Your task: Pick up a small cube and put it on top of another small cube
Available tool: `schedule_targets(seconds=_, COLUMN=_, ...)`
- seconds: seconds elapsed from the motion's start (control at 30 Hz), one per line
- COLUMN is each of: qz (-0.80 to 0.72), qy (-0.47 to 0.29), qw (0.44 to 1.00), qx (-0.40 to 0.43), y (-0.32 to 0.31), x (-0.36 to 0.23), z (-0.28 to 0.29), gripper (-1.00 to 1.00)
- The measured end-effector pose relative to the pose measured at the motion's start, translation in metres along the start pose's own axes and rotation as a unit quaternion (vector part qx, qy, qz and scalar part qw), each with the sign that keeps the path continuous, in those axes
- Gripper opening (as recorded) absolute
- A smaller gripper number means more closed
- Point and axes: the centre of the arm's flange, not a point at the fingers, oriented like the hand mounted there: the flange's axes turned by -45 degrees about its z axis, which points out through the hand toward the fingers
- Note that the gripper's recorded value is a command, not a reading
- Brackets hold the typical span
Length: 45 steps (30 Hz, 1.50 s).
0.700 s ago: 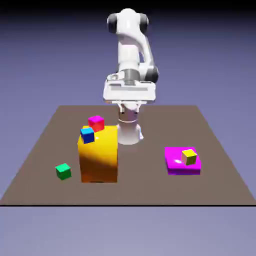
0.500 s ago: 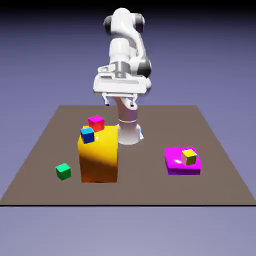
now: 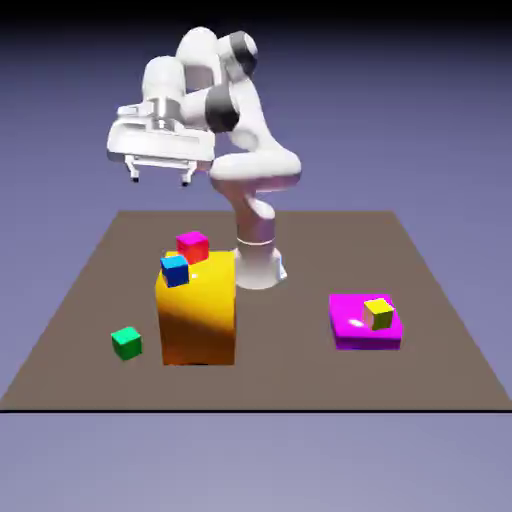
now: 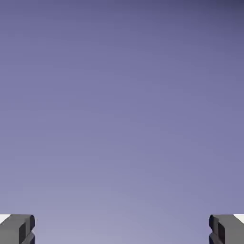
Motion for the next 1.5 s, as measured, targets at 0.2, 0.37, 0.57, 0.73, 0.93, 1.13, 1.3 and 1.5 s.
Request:
schedule_targets(seconds=0.2, qz=-0.018, qy=0.003, qw=1.000, qx=0.019, y=0.052, x=-0.046, z=0.001, gripper=0.00)
schedule_targets(seconds=0.37, qz=-0.033, qy=0.002, qw=0.999, qx=0.042, y=0.087, x=-0.095, z=0.013, gripper=0.00)
schedule_targets(seconds=0.57, qz=-0.050, qy=-0.004, qw=0.996, qx=0.080, y=0.114, x=-0.166, z=0.040, gripper=0.00)
schedule_targets(seconds=0.73, qz=-0.064, qy=-0.010, qw=0.990, qx=0.122, y=0.123, x=-0.231, z=0.072, gripper=0.00)
schedule_targets(seconds=0.93, qz=-0.083, qy=-0.016, qw=0.979, qx=0.184, y=0.112, x=-0.314, z=0.118, gripper=0.00)
schedule_targets(seconds=1.13, qz=-0.098, qy=-0.019, qw=0.966, qx=0.238, y=0.088, x=-0.378, z=0.153, gripper=0.00)
schedule_targets(seconds=1.3, qz=-0.098, qy=-0.019, qw=0.966, qx=0.238, y=0.062, x=-0.398, z=0.209, gripper=-1.00)
schedule_targets(seconds=1.5, qz=-0.098, qy=-0.019, qw=0.966, qx=0.239, y=0.087, x=-0.379, z=0.155, gripper=-1.00)
